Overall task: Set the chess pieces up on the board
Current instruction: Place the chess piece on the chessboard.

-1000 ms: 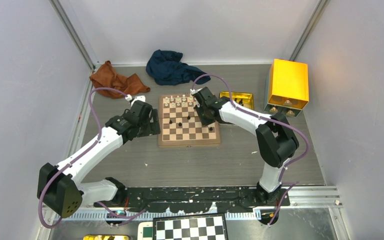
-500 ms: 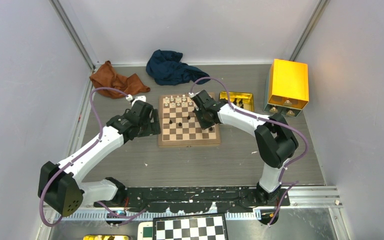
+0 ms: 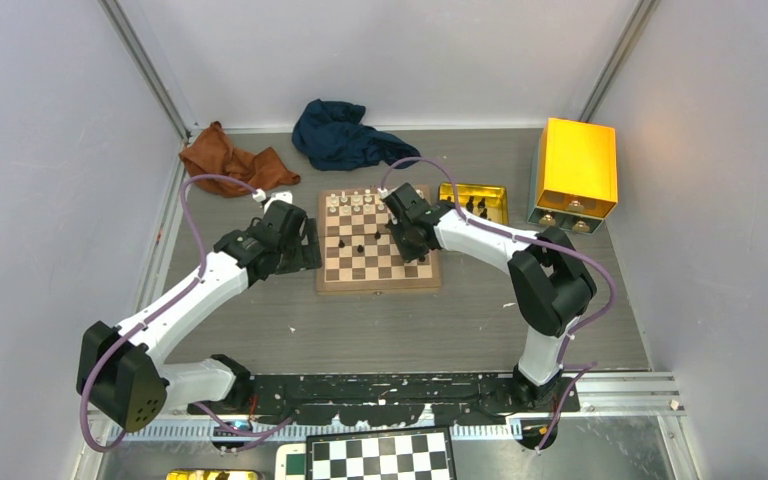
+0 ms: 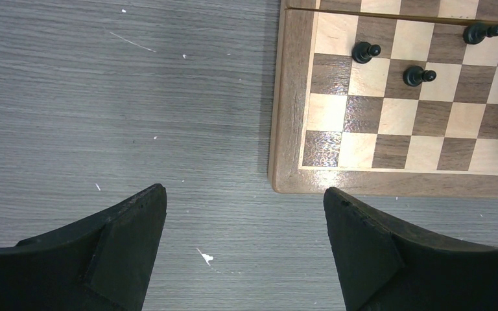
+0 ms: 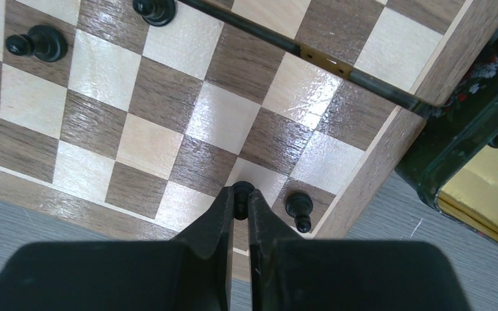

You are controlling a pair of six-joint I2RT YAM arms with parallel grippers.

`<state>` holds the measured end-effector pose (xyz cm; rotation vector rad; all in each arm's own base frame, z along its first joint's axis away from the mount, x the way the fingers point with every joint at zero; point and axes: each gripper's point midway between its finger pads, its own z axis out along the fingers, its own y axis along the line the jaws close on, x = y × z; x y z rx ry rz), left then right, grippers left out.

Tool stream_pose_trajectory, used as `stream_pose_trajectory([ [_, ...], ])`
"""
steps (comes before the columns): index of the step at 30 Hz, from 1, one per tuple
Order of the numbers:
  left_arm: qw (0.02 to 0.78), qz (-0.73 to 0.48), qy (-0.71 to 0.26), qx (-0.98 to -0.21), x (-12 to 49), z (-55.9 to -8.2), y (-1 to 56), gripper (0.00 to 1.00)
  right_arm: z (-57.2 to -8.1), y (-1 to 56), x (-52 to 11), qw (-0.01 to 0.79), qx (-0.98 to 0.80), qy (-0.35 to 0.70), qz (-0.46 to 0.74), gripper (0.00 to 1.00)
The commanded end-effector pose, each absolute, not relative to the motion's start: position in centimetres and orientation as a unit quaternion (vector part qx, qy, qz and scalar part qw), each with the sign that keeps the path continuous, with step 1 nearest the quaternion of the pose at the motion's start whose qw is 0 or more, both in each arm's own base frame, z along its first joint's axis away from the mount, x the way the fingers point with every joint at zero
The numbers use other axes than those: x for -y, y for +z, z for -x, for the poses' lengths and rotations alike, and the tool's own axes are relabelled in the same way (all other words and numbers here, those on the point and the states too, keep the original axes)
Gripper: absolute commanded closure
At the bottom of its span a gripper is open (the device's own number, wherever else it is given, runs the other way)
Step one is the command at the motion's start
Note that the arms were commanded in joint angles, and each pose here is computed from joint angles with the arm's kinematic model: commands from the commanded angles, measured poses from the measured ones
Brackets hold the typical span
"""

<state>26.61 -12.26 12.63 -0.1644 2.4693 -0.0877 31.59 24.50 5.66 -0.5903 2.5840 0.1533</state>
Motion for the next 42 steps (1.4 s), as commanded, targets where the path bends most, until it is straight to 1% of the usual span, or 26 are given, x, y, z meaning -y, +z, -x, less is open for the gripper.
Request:
stream_pose_trajectory([
  [1,0.353,0.062,-0.050,-0.932,13.0,-28.0,14.1,0.09,-31.9,7.3,-24.8,0.269,-0.939,0.064,0.207,0.96],
  [18,0.352,0.060,-0.050,-0.933,13.0,-27.9,14.1,0.09,-32.2,6.9,-24.7,0.271,-0.937,0.057,0.214,0.95],
  [20,0.352,0.060,-0.050,-0.933,13.0,-27.9,14.1,0.09,-32.2,6.9,-24.7,0.271,-0.937,0.057,0.213,0.92],
  [22,0.352,0.060,-0.050,-0.933,13.0,-27.9,14.1,0.09,-32.2,6.9,-24.6,0.270,-0.937,0.056,0.212,0.88],
  [25,0.350,0.059,-0.051,-0.933,13.0,-27.9,14.0,0.09,-32.1,7.0,-24.5,0.271,-0.937,0.055,0.212,0.78],
  [27,0.349,0.058,-0.051,-0.934,13.1,-27.9,13.9,0.09,-32.2,7.2,-24.5,0.273,-0.937,0.055,0.212,0.70],
  [30,0.349,0.059,-0.051,-0.934,13.1,-27.9,14.0,0.08,-32.2,7.5,-24.6,0.275,-0.936,0.055,0.211,0.63],
  [34,0.351,0.059,-0.051,-0.933,13.1,-28.0,14.1,0.08,-32.5,8.1,-24.7,0.279,-0.935,0.057,0.212,0.61],
  [42,0.358,0.061,-0.049,-0.930,12.9,-28.1,14.5,0.08,-33.9,10.4,-26.2,0.296,-0.926,0.072,0.222,0.61],
])
